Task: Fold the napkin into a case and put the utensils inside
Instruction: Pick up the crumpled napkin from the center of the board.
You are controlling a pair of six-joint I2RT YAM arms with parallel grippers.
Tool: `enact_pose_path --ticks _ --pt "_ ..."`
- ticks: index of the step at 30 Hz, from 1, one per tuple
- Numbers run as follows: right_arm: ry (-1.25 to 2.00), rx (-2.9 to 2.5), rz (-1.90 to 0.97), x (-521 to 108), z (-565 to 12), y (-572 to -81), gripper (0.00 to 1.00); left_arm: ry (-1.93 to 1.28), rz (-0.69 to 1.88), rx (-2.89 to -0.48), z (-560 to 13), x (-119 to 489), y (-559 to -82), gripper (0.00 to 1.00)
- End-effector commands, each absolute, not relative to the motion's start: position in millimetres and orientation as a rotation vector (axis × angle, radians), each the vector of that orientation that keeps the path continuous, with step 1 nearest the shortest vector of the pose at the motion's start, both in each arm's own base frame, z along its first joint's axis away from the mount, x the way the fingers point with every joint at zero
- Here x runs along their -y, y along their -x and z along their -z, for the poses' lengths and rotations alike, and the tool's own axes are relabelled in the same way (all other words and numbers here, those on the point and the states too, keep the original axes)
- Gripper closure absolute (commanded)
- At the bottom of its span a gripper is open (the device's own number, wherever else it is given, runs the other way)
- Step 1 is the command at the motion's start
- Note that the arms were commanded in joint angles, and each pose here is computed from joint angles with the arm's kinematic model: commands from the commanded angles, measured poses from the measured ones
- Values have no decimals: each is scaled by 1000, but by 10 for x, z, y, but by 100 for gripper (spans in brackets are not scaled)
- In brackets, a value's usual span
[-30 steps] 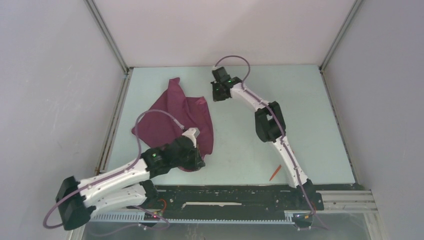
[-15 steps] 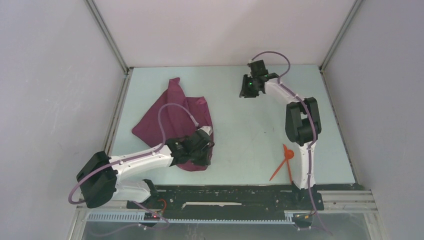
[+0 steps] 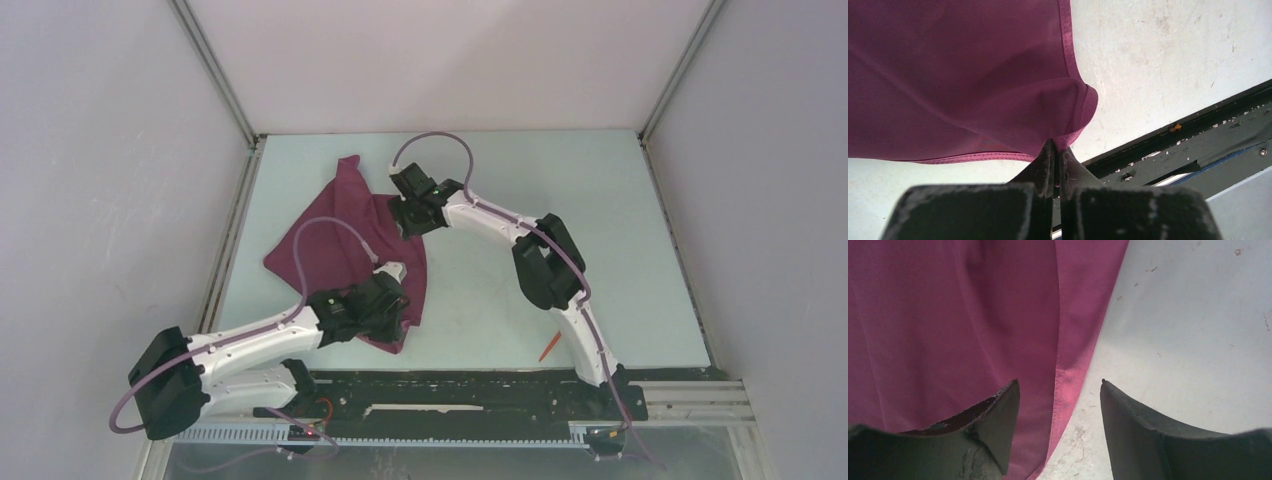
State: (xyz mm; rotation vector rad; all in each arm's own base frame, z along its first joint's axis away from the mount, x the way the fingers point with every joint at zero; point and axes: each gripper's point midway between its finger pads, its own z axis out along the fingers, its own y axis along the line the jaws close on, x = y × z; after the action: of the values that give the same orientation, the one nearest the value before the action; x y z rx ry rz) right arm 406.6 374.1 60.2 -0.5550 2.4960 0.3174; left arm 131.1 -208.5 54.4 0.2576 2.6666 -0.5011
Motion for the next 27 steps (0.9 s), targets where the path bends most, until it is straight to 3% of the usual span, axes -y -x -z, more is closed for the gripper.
enact_pose_path --ticks 1,5,11,17,19,23,24,27 --pt "569 -2439 -153 -3708 -645 -4172 32 -209 501 -2623 -586 2052 -1371 100" --pt "564 -2439 16 -3661 -495 -4218 34 -201 534 -2615 -597 2071 -1356 100" --pt "588 -2437 127 -3646 -363 -4290 45 -183 566 -2586 -649 2063 -1352 100" --pt "521 -2415 211 -3518 -361 -4404 44 -166 576 -2568 -680 2057 -1366 100" --pt "462 -2426 192 -3458 -396 -4452 53 -159 568 -2570 -670 2049 -1372 100" --pt "298 -2449 51 -3310 -536 -4525 93 -122 525 -2572 -668 2015 -1415 100" --pt "249 -2450 -13 -3259 -570 -4536 99 -109 507 -2568 -669 2000 -1441 100" --pt "109 -2420 -242 -3061 -748 -4550 100 -73 457 -2535 -706 1985 -1581 100"
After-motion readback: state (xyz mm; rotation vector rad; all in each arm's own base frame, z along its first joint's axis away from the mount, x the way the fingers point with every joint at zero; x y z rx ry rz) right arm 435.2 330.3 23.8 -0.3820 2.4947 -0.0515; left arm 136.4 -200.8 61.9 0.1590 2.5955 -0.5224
